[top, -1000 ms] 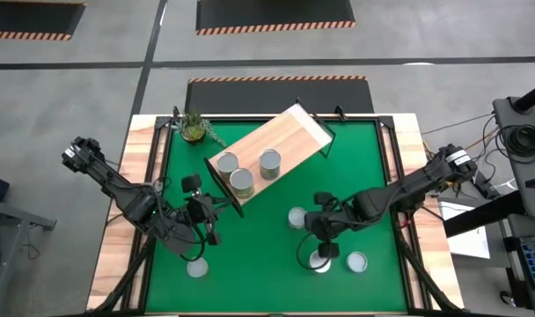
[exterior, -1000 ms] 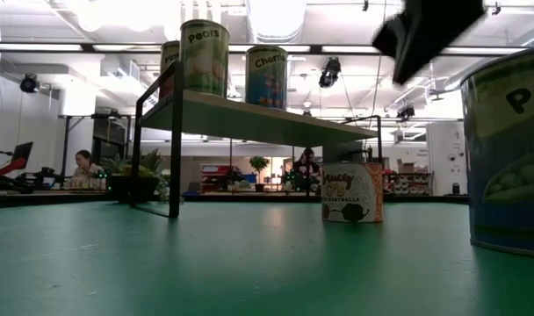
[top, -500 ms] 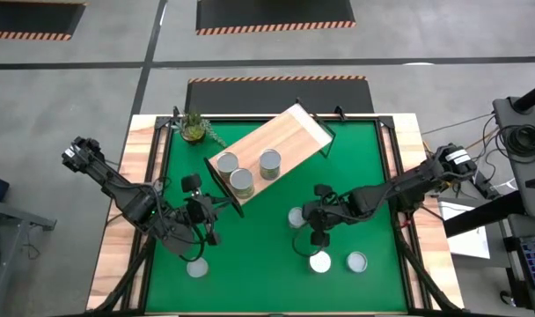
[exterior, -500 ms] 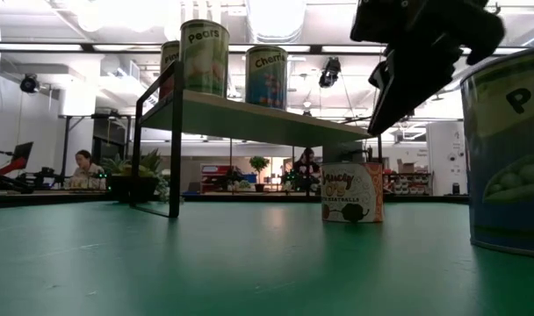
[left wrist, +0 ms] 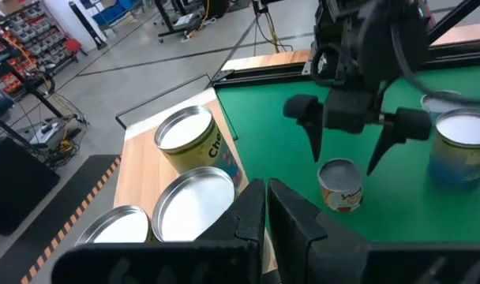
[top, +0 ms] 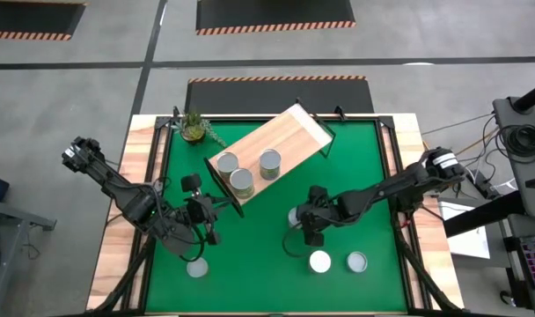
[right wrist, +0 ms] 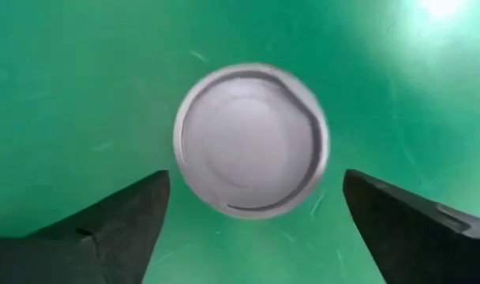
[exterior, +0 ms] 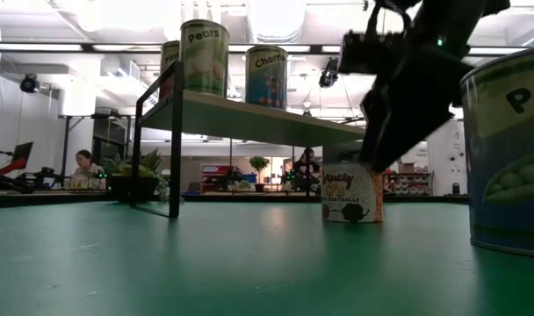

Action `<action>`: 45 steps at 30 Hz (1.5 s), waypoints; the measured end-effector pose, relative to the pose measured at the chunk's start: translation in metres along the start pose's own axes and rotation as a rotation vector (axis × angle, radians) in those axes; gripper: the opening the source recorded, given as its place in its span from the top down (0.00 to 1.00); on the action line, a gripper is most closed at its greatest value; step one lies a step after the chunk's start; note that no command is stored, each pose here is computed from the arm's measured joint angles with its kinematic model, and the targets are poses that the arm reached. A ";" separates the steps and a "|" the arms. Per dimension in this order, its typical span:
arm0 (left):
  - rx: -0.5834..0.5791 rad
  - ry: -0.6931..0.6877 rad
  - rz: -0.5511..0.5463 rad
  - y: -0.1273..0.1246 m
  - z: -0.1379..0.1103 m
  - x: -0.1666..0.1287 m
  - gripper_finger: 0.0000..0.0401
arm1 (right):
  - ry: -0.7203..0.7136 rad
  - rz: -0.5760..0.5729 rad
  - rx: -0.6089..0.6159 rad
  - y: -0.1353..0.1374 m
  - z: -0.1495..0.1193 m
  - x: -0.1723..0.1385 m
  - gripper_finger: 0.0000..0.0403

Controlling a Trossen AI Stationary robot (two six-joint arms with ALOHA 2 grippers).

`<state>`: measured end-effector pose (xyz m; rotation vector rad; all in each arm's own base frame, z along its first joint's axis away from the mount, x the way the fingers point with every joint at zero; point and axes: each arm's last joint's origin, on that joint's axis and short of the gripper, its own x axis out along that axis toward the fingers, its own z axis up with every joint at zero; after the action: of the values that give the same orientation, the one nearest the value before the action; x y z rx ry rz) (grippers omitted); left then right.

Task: Pick and place cans onto a shelf
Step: Put the white and orange can on the shelf

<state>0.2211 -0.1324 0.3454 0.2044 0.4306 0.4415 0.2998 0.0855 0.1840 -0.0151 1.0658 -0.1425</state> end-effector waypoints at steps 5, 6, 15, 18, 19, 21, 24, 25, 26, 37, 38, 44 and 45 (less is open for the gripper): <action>0.000 0.000 0.000 0.000 0.000 0.000 1.00 | 0.037 -0.013 -0.027 0.004 -0.003 0.018 0.07; 0.001 0.000 0.000 0.000 0.000 0.000 1.00 | 0.036 -0.013 -0.032 0.004 -0.003 0.021 0.08; 0.039 -0.014 0.039 0.001 0.000 0.000 1.00 | -0.005 -0.001 -0.045 0.005 0.002 0.025 0.26; 0.063 -0.021 0.062 0.002 0.001 0.000 1.00 | -0.011 0.009 -0.042 0.005 0.003 0.021 0.36; 0.075 -0.021 0.065 0.002 0.001 0.000 1.00 | -0.016 0.013 -0.041 0.004 0.004 0.020 0.38; 0.100 -0.021 0.066 0.002 0.001 0.000 1.00 | -0.027 0.037 -0.035 0.004 0.005 0.013 0.41; 0.142 -0.020 0.071 0.002 0.000 0.000 1.00 | -0.059 0.080 -0.021 0.001 0.009 -0.003 0.41; 0.154 -0.020 0.074 0.002 0.000 0.000 1.00 | -0.063 0.089 -0.017 -0.001 0.011 -0.011 0.41; 0.164 -0.019 0.076 0.002 -0.001 0.001 1.00 | -0.066 0.100 -0.013 -0.003 0.014 -0.019 0.40; 0.240 -0.020 0.217 0.009 -0.007 0.000 1.00 | -0.096 0.057 0.030 -0.044 0.057 -0.128 0.35; 0.243 -0.016 0.218 0.008 -0.010 0.001 1.00 | -0.108 0.046 0.032 -0.048 0.061 -0.136 0.35; 0.307 0.005 0.216 0.010 -0.023 0.003 1.00 | -0.092 -0.039 -0.008 -0.085 0.078 -0.154 0.36; 0.307 0.004 0.216 0.011 -0.023 0.002 1.00 | -0.090 -0.055 -0.015 -0.093 0.079 -0.154 0.36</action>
<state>0.2083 -0.1191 0.3270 0.5509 0.4815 0.5870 0.2859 0.0081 0.3640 -0.0636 0.9773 -0.1817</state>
